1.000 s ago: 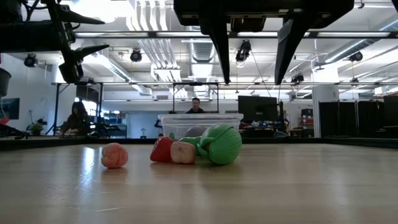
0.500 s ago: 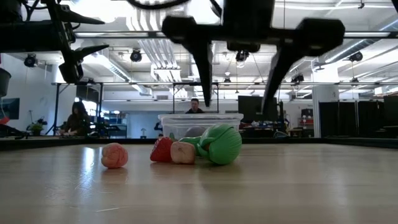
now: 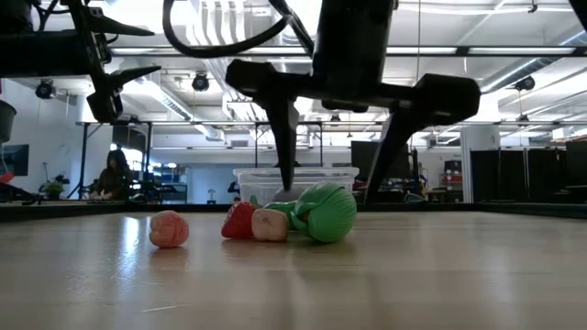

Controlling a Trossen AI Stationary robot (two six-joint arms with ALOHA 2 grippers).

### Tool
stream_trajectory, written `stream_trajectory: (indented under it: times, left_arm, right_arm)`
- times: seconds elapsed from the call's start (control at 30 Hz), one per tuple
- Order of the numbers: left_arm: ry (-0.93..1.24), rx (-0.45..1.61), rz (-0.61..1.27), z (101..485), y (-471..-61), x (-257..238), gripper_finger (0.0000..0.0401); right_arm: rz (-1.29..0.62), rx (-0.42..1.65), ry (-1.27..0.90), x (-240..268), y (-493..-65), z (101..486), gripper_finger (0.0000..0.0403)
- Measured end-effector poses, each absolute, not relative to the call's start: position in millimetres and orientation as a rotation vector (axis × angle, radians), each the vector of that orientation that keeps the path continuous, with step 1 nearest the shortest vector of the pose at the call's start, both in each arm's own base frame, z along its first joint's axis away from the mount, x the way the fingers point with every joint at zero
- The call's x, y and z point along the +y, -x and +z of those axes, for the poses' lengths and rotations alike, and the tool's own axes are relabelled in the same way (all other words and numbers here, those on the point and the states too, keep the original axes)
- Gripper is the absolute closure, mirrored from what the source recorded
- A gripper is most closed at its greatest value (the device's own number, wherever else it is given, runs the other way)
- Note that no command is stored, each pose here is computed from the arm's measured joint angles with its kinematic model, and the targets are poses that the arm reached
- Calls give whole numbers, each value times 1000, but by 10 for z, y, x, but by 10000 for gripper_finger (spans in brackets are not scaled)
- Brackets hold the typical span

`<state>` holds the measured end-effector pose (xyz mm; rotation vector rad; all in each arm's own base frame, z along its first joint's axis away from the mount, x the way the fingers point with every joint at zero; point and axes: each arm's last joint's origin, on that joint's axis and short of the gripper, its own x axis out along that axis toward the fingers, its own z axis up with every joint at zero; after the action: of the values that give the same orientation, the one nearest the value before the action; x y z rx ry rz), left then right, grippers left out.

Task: Pick and placing Produce into tupperware
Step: Put the green corn into the transparent bin

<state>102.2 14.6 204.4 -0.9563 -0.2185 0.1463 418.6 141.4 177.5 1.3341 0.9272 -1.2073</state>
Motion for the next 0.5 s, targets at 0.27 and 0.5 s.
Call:
stream_trajectory:
  times: [0.27,0.5]
  left_arm:
    - [956,-218,146,2043,-1023,146,200]
    - [956,-219,147,2044,-1022,147,200]
  right_arm:
    - [-1236,941,-1311,1357,-4151,1672,105]
    - [-1181,935,-1325,1249,-4213,1586,106]
